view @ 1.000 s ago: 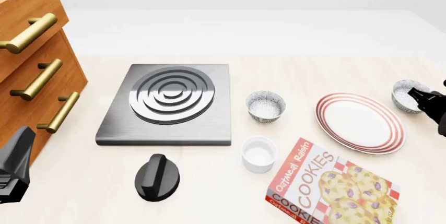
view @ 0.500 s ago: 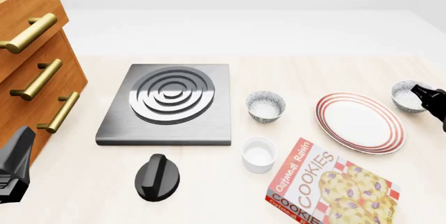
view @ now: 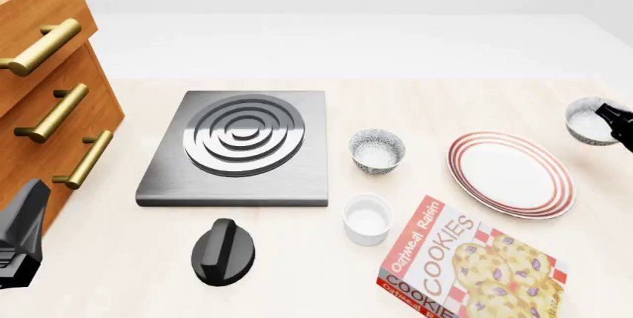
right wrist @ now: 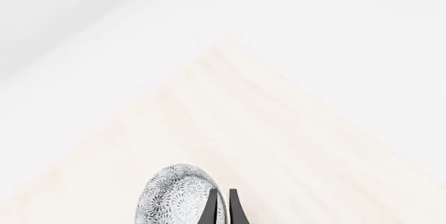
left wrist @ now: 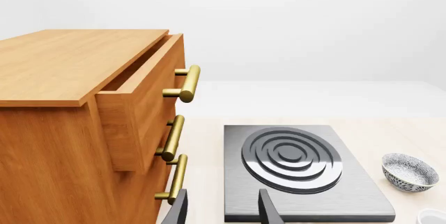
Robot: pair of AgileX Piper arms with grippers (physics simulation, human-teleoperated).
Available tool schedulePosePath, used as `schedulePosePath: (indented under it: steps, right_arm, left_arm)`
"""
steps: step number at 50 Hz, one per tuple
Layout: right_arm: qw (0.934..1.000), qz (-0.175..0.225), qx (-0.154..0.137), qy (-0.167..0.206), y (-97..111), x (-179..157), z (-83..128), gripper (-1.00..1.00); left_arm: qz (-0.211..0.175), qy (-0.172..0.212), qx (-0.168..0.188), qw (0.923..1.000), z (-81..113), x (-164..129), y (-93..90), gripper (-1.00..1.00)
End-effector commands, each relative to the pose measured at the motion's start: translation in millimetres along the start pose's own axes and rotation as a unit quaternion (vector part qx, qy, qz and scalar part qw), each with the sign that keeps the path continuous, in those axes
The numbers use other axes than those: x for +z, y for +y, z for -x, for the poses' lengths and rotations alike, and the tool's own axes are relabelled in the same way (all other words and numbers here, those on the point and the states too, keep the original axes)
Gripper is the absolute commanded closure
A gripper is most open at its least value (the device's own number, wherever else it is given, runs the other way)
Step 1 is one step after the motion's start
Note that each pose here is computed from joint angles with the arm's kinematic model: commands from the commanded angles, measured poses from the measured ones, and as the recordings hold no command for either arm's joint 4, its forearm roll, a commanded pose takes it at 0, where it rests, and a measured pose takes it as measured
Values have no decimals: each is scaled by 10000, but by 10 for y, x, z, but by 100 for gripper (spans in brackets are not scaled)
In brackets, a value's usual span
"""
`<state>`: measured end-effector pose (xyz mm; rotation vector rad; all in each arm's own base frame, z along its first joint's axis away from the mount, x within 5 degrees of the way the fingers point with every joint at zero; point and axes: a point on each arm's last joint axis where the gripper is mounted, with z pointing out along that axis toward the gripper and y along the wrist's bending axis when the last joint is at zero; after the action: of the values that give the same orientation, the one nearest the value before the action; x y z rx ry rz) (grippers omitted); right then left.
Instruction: Pick the akita bowl next to the plate and place it on the plate.
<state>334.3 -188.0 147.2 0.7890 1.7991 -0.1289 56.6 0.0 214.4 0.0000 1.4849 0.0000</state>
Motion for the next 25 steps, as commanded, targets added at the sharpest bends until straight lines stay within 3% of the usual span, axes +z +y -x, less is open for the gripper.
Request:
schedulePosePath:
  steps: [1, 25]
  right_arm:
    - [9999, 65, 46, -132, 59, -138, 119, 100]
    - [9996, 205, 27, -205, 171, -361, 196, 100]
  left_arm:
    - [0, 0, 0, 10000, 0, 0, 0, -100]
    - [0, 0, 0, 10000, 0, 0, 0, -100]
